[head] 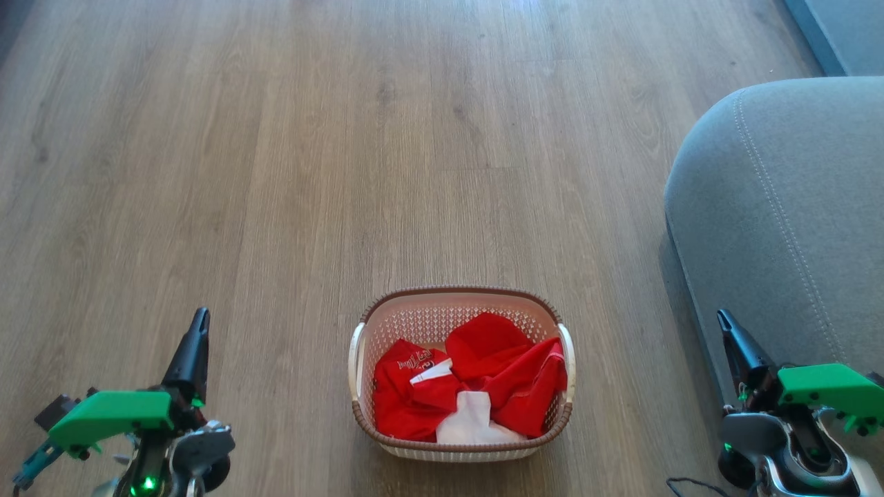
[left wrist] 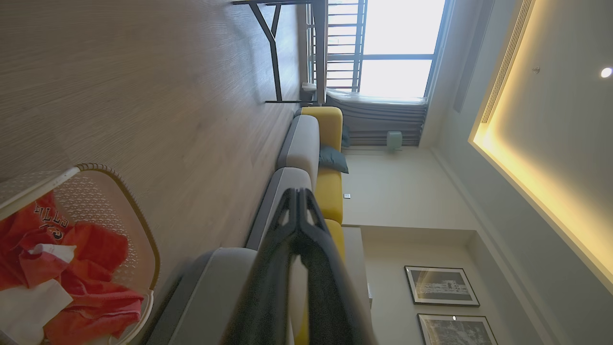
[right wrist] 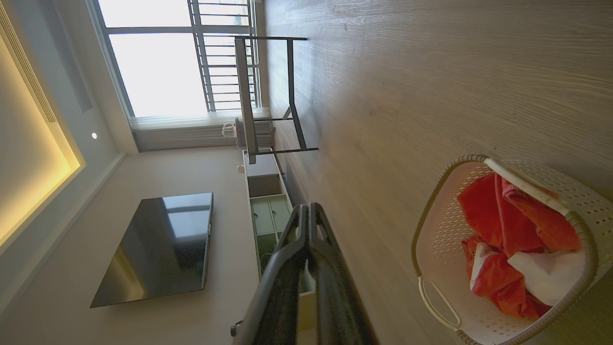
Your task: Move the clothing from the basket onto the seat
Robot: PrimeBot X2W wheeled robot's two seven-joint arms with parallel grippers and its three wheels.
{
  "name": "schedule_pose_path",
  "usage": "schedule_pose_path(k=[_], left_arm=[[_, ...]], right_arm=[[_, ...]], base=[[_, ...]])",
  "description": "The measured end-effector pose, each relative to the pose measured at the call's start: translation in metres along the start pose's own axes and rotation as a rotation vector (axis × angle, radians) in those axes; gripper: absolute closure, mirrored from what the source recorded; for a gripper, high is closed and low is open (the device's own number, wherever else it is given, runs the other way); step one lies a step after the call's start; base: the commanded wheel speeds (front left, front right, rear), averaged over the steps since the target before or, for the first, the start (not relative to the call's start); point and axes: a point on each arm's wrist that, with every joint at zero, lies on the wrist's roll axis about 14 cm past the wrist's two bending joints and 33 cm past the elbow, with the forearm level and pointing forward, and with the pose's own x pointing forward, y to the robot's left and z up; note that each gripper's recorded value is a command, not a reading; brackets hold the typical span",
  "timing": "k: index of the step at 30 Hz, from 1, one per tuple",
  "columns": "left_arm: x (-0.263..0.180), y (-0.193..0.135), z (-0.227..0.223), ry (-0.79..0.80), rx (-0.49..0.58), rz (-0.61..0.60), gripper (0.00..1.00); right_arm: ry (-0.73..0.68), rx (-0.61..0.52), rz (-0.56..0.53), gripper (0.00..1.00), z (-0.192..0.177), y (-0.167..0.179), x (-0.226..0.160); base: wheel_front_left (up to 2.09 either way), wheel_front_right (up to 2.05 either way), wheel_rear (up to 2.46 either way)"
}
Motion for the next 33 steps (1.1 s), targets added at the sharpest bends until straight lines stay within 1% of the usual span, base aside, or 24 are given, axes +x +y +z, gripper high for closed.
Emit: schedule_pose_path(k=[33], left_arm=[[0.0,0.0,0.0,0.0,0.0,0.0,1.0]], right_arm=[[0.0,0.0,0.0,1.0,0.0,0.0,0.0]], base=[[0.0,0.0,0.0]])
